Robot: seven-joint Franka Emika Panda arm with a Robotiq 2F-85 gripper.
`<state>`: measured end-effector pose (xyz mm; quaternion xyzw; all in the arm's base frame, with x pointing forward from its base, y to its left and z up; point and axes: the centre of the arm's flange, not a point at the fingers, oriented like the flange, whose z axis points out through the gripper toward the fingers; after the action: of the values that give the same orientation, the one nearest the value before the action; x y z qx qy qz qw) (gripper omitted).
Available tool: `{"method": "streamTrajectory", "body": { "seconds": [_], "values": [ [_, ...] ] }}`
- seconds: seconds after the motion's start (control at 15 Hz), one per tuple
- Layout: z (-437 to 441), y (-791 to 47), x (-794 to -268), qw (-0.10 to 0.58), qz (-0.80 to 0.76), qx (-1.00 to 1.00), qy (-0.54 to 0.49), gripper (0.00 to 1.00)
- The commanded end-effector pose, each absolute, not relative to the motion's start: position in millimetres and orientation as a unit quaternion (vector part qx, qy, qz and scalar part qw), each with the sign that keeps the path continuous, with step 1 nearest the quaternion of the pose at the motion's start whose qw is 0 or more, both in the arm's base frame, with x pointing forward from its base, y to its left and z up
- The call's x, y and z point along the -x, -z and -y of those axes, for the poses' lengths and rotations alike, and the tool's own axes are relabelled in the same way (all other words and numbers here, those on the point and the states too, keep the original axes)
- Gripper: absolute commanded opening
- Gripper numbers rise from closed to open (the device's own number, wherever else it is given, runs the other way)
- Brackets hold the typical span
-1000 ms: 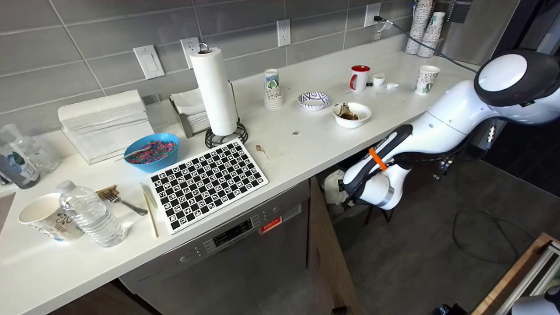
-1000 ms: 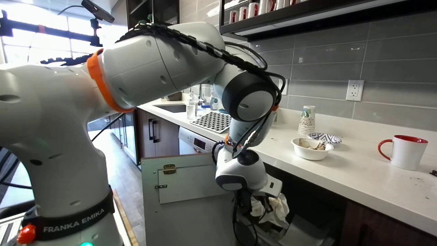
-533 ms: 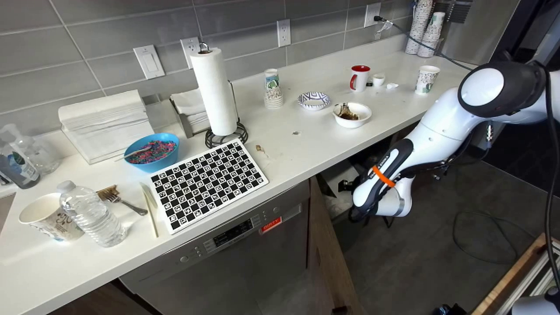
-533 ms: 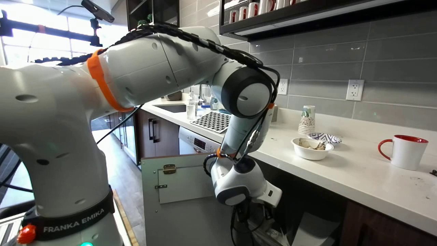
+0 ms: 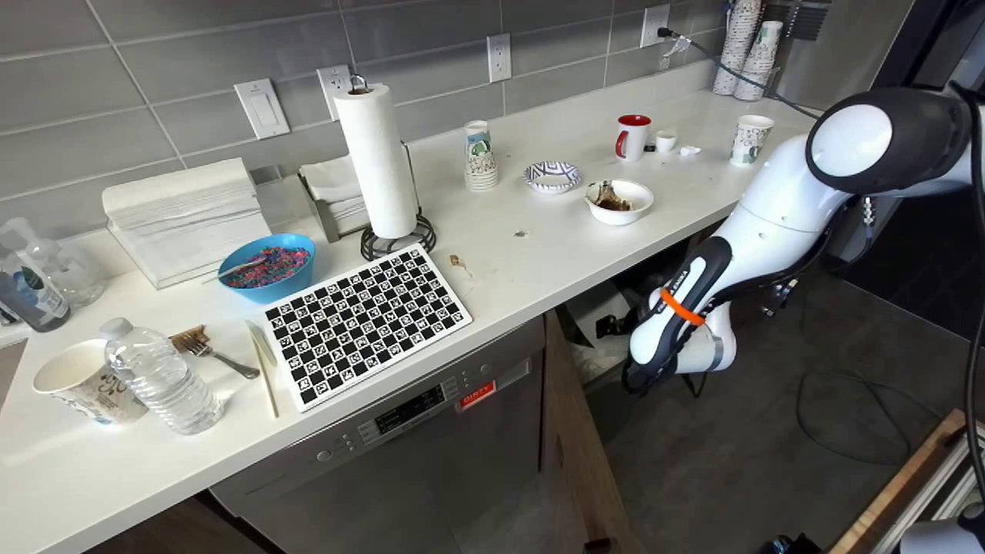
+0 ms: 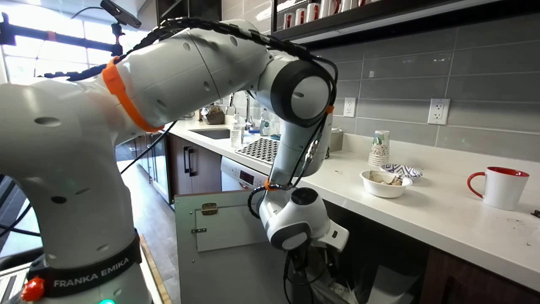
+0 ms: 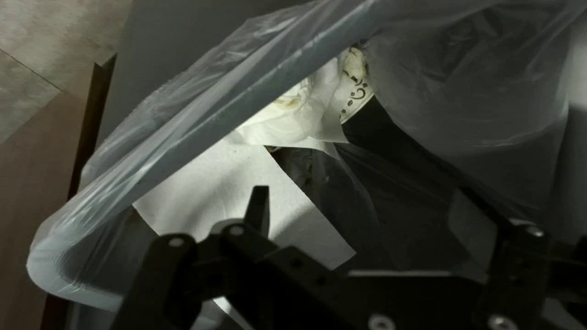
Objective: Put the paper towel into the bin
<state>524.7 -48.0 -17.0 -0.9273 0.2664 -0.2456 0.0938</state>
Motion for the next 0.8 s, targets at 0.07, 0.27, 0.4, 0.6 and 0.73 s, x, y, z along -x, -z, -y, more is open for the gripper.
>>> {"method": "streamTrajectory", "body": {
  "seconds": [0.07,0.27,0.4,0.6,0.73],
  "values": [
    [52,-17,-507,0.073,-0.203,0.965,0.149,1.00],
    [45,-27,-498,0.070,-0.159,0.981,0.089,1.00],
    [38,-35,-491,0.066,-0.125,0.989,0.050,1.00],
    [27,-51,-481,0.048,-0.073,0.996,-0.002,1.00],
    [22,-66,-475,0.028,-0.036,0.999,-0.028,1.00]
  ]
}}
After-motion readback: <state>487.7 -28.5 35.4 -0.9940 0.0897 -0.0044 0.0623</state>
